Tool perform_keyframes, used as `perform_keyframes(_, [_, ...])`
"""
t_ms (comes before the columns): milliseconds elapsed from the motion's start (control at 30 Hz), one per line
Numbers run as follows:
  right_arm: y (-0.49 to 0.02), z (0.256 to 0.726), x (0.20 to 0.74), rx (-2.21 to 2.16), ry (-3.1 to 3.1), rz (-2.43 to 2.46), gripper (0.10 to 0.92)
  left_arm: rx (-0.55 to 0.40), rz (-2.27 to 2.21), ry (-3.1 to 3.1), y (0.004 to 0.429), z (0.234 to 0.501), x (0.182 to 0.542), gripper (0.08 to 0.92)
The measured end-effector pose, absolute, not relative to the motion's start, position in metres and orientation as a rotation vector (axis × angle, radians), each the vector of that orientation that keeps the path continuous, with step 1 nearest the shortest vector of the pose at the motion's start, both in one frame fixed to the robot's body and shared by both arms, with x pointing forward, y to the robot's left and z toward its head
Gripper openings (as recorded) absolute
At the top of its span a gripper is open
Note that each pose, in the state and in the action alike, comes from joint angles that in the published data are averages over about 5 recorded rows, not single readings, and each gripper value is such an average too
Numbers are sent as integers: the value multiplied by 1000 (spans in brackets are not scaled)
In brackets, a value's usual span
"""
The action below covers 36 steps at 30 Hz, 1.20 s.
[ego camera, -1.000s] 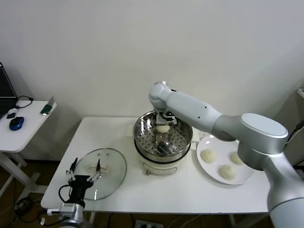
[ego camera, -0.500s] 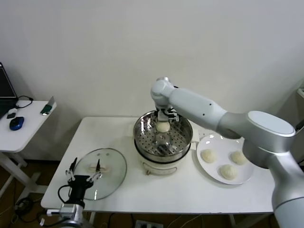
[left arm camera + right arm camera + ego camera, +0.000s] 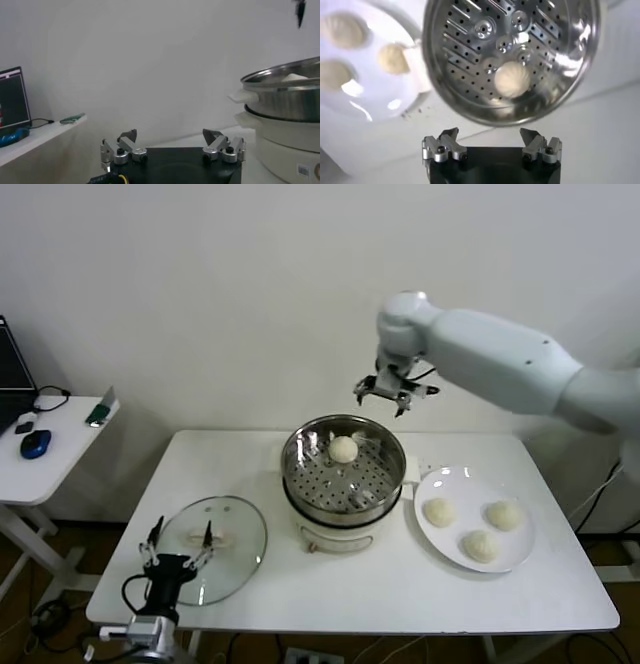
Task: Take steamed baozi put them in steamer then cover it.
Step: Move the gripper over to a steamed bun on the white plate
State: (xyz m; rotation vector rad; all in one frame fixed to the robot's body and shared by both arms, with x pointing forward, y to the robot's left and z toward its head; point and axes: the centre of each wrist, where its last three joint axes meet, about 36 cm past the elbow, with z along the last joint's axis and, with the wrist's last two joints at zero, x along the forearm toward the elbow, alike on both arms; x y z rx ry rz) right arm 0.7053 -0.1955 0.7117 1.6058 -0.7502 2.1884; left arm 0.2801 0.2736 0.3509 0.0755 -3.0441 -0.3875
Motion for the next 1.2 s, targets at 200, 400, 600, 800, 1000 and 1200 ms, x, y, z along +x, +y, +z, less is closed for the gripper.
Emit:
perform_keyframes(200, [-275, 685, 699, 1491, -1099, 1851, 823, 58, -399, -3040, 273, 351, 279, 823])
perform_keyframes(400, [-329, 630, 692, 1390, -1276, 1560, 823, 61, -425, -3036, 277, 352, 279, 823])
perform_keyframes(600, [-353, 570, 683, 1335, -1340, 1378, 823, 73, -434, -3031, 280, 353, 277, 823])
perform_keyframes(800, [-365, 521, 680, 1292, -1356, 1270, 823, 86, -442, -3022, 284, 351, 273, 823])
perform_keyframes(1000, [-367, 486, 681, 1266, -1361, 1200, 823, 104, -440, -3008, 286, 347, 270, 823])
perform_keyframes(1200, [-364, 461, 682, 1258, -1366, 1158, 823, 111, -433, -3003, 286, 344, 270, 823])
